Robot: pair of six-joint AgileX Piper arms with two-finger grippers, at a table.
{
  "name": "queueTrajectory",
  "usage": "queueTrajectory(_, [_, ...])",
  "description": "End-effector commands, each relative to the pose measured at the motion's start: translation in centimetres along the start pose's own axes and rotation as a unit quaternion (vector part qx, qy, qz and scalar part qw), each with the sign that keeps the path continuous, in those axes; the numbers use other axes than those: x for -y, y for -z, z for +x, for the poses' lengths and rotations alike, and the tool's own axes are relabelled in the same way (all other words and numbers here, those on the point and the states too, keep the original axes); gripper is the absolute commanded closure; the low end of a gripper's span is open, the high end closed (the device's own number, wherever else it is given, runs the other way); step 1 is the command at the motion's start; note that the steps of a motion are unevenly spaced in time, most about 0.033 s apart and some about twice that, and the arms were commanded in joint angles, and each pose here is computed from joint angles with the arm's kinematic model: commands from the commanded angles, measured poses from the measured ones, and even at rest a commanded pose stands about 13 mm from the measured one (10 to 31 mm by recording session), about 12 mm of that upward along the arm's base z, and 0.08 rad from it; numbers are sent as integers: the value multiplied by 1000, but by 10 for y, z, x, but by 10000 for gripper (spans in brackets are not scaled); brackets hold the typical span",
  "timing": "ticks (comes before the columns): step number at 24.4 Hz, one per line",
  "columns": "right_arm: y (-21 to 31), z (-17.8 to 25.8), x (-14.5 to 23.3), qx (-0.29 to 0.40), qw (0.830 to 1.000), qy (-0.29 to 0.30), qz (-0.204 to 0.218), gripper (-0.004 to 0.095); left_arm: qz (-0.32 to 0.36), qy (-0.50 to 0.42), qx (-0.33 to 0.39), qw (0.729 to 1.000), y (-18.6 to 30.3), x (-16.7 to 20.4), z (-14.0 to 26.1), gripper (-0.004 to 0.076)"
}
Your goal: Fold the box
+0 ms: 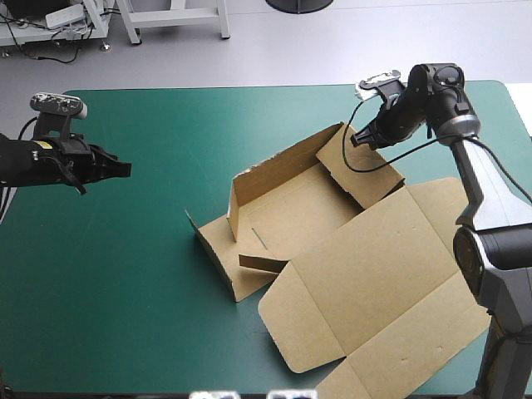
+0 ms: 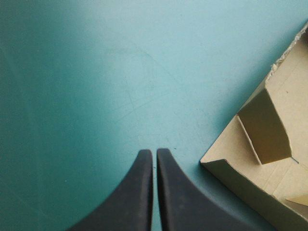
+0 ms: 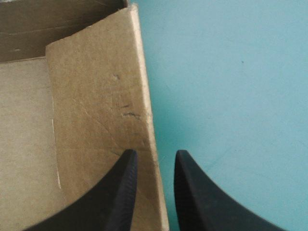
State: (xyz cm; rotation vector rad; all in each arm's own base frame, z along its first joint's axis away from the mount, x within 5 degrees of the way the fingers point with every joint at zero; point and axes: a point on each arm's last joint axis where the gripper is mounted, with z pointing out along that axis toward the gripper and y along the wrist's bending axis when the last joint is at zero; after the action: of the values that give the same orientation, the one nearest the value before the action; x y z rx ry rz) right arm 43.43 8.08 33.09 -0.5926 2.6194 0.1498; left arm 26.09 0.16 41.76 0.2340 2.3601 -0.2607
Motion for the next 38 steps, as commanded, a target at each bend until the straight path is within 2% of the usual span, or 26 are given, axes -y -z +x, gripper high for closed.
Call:
queueTrajectory(1, [26,-3,-3,31,999,6,-3,648,-4,1,47,999,19,5,-9,710])
queueTrajectory(5, [19,-3,-2,24,1000,4,-8,648,-4,2,49,999,19,5,-9,710])
queueTrajectory(15, [-23,-3,-3,-5,999,7,-54,650,-9,2,64,998,19,4,-12,710])
queueTrajectory(18, [-33,-2,-2,-13,998,13,-58,689,-10,2,66,998,19,4,-12,710])
queueTrajectory(19, [-38,-2,-1,-12,998,20,-59,756,-10,2,66,998,19,4,-12,710])
queueTrajectory(20, [-39,-4,-2,-3,998,21,-60,875,-9,3,67,998,19,4,-12,710])
queueTrajectory(21, [-39,-5,-2,2,998,19,-62,930,-10,3,68,998,19,4,-12,710])
queueTrajectory(26, [-22,-25,-11,86,989,-32,-112,928,-21,4,101,995,19,2,-18,710])
queueTrajectory(33, [42,-49,-10,171,980,-29,-97,928,-54,23,163,985,21,-10,-30,710])
queueTrajectory(38, [100,-54,-4,238,967,-37,-82,928,-72,55,176,980,12,-30,-33,710])
